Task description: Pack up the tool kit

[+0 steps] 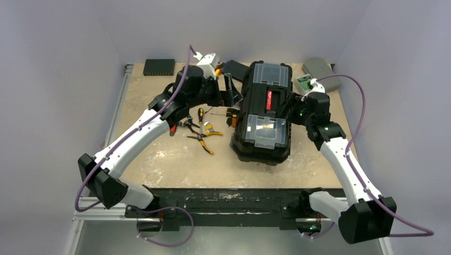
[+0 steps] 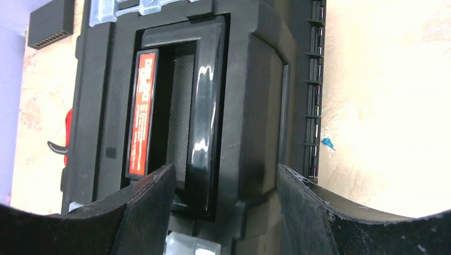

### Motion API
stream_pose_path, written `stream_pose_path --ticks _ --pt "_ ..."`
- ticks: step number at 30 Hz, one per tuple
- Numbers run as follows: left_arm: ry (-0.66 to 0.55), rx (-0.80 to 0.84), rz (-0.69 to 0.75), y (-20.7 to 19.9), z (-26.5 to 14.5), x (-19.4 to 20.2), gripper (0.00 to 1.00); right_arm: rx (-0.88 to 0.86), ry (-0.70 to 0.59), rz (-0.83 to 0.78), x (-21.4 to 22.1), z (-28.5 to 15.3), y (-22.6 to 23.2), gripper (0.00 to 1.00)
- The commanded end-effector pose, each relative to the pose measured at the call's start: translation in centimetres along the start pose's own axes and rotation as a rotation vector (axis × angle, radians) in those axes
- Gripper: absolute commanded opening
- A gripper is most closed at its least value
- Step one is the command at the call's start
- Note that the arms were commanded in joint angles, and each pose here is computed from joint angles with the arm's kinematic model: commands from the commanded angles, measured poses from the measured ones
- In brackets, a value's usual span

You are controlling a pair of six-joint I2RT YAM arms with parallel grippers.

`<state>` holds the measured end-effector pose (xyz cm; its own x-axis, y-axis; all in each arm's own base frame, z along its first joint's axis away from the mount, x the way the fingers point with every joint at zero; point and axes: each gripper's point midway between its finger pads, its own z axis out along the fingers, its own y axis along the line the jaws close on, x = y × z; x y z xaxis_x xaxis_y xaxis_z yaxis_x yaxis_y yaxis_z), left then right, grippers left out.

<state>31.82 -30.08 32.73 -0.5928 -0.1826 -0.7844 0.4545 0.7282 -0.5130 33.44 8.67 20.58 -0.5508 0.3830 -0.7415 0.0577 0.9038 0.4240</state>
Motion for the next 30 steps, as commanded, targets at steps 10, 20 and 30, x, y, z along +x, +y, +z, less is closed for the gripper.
stream_pose_path --ticks 10,20,30 --pt "0.102 0.122 0.036 -6.9 2.3 2.5 1.0 -0.061 0.239 -0.041 8.7 -4.9 -1.3 0.63" --pt "0.142 0.107 0.04 -8.8 4.1 3.6 1.0 -0.106 0.235 -0.035 8.6 -7.3 -0.4 0.63" --pt "0.144 0.098 0.051 -10.1 5.9 3.8 1.0 -0.084 0.073 0.001 4.2 -8.3 0.5 0.65"
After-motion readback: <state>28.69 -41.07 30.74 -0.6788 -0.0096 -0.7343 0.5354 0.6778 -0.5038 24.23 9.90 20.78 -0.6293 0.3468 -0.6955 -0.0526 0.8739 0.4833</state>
